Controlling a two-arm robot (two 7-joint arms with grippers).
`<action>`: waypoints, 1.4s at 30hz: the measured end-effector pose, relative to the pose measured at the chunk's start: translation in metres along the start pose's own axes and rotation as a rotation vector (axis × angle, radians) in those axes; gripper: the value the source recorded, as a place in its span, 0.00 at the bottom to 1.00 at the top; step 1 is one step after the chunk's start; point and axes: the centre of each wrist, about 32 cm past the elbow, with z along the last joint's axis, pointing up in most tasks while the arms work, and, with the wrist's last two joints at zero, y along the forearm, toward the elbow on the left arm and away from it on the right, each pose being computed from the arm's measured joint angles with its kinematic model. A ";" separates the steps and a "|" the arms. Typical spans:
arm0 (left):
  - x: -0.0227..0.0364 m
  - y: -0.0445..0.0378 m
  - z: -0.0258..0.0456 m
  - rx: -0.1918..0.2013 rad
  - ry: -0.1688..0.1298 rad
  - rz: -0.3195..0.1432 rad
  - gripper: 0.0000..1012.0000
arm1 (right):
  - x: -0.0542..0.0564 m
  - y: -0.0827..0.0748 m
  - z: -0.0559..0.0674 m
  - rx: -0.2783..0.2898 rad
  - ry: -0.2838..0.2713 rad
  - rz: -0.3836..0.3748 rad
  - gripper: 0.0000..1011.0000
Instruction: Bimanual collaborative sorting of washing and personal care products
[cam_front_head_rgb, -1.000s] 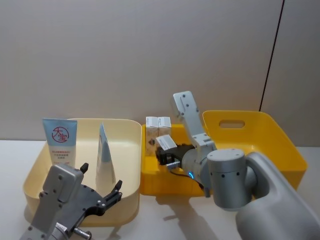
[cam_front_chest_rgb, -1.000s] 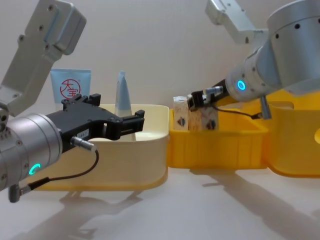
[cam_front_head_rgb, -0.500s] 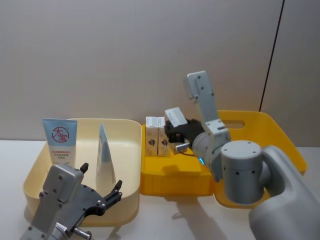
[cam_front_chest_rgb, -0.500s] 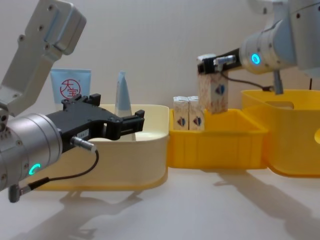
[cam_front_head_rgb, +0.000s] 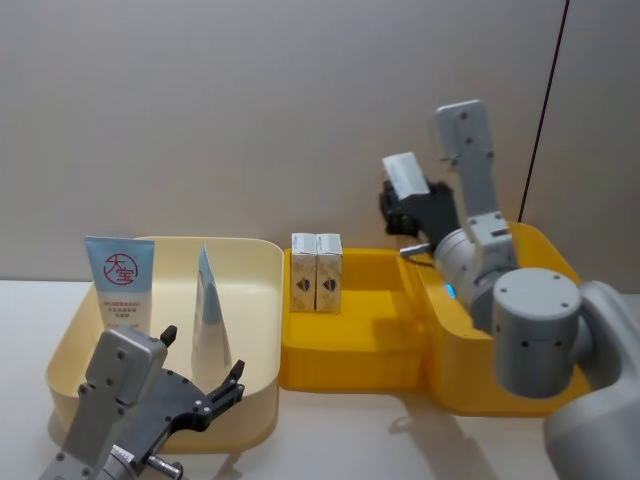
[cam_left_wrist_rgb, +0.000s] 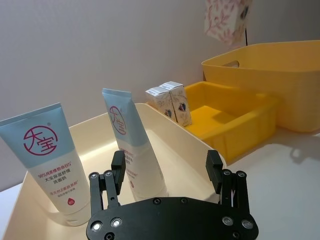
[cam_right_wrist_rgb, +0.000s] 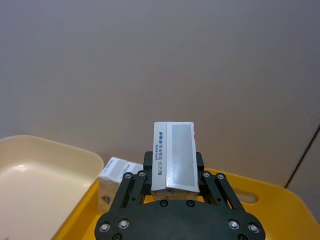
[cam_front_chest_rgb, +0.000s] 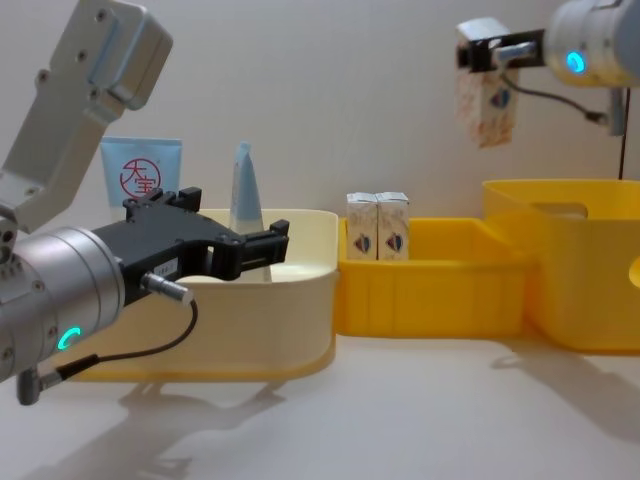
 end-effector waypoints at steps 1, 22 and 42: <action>0.0000 0.0000 0.0000 0.000 0.000 0.000 0.99 | 0.002 -0.001 0.000 0.005 -0.001 -0.008 0.42; 0.0000 0.0000 0.0000 0.000 0.000 0.000 0.99 | 0.051 -0.003 -0.012 -0.036 -0.003 -0.106 0.42; 0.0000 0.0000 0.0000 0.000 0.000 0.000 0.99 | 0.060 0.022 -0.017 -0.269 0.091 0.047 0.81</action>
